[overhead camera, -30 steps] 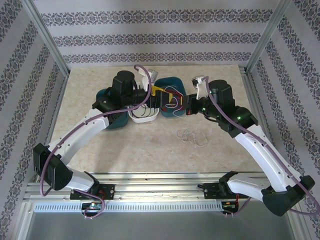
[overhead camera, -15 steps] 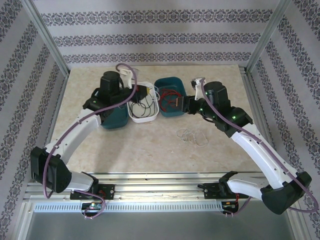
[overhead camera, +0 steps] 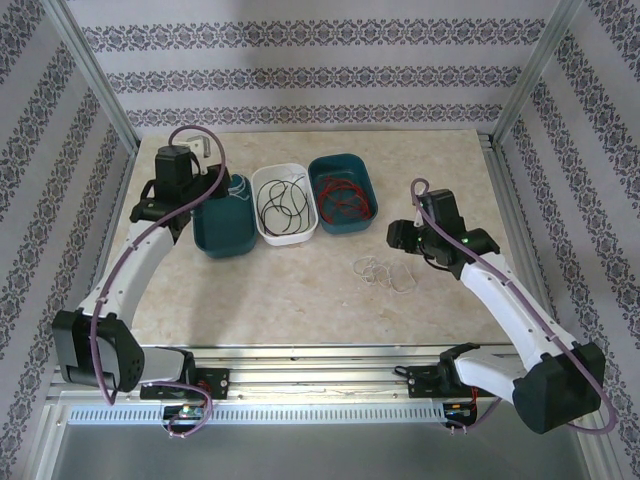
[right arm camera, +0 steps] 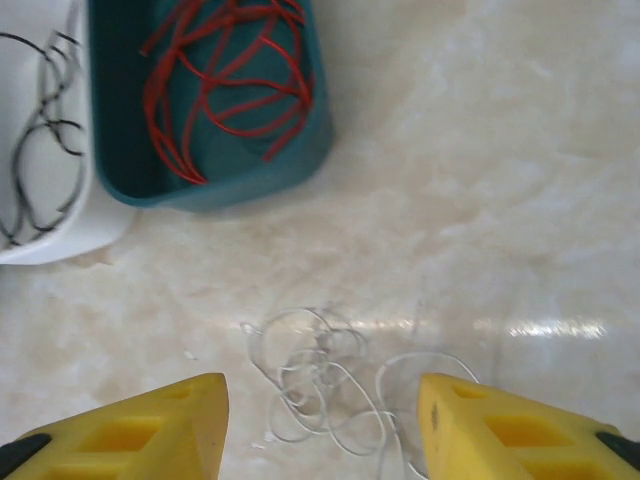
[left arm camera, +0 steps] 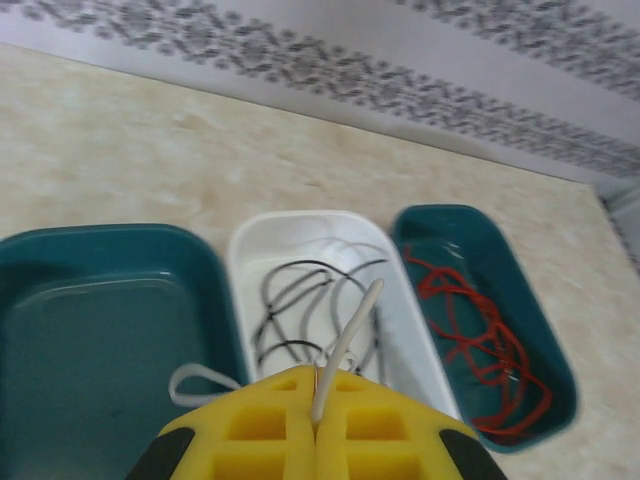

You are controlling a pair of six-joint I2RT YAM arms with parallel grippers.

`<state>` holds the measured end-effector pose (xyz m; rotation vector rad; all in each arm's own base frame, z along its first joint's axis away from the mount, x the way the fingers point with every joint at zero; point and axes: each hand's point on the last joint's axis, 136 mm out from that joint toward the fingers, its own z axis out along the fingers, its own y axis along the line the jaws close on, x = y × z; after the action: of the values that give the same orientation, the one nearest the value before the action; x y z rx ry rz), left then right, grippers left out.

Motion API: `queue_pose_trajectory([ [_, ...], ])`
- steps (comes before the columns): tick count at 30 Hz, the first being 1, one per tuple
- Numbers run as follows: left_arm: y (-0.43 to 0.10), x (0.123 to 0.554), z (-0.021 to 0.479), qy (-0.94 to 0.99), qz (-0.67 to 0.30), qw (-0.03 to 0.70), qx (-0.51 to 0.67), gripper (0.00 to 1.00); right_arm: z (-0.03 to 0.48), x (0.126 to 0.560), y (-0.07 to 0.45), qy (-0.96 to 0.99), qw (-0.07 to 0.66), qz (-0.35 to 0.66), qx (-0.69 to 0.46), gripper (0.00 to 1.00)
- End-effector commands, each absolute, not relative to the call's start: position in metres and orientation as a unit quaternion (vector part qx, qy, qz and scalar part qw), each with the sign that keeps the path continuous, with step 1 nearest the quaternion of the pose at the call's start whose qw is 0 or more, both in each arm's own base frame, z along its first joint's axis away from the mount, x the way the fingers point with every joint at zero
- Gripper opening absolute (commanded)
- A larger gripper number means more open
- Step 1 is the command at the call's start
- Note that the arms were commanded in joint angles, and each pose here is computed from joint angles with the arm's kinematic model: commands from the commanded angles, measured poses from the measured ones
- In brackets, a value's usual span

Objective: Untangle the cables

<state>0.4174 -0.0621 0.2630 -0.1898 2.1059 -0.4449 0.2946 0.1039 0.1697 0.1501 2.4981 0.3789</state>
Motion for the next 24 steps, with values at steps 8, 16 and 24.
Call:
queue_pose_trajectory([
  [8, -0.016, 0.430, 0.178, 0.902, -0.103, 0.399, -0.126, 0.00, 0.110, 0.267, 0.087, 0.965, 0.220, 0.099, 0.102, 0.50],
  [16, -0.017, 0.432, 0.138, 0.917, -0.112, 0.354, -0.147, 0.55, 0.088, 0.254, 0.071, 0.971, 0.192, 0.065, 0.125, 0.50],
  [24, -0.038, 0.411, 0.180, 0.916, -0.053, 0.385, -0.097, 0.71, 0.071, 0.258, 0.053, 0.972, 0.171, 0.043, 0.154, 0.48],
])
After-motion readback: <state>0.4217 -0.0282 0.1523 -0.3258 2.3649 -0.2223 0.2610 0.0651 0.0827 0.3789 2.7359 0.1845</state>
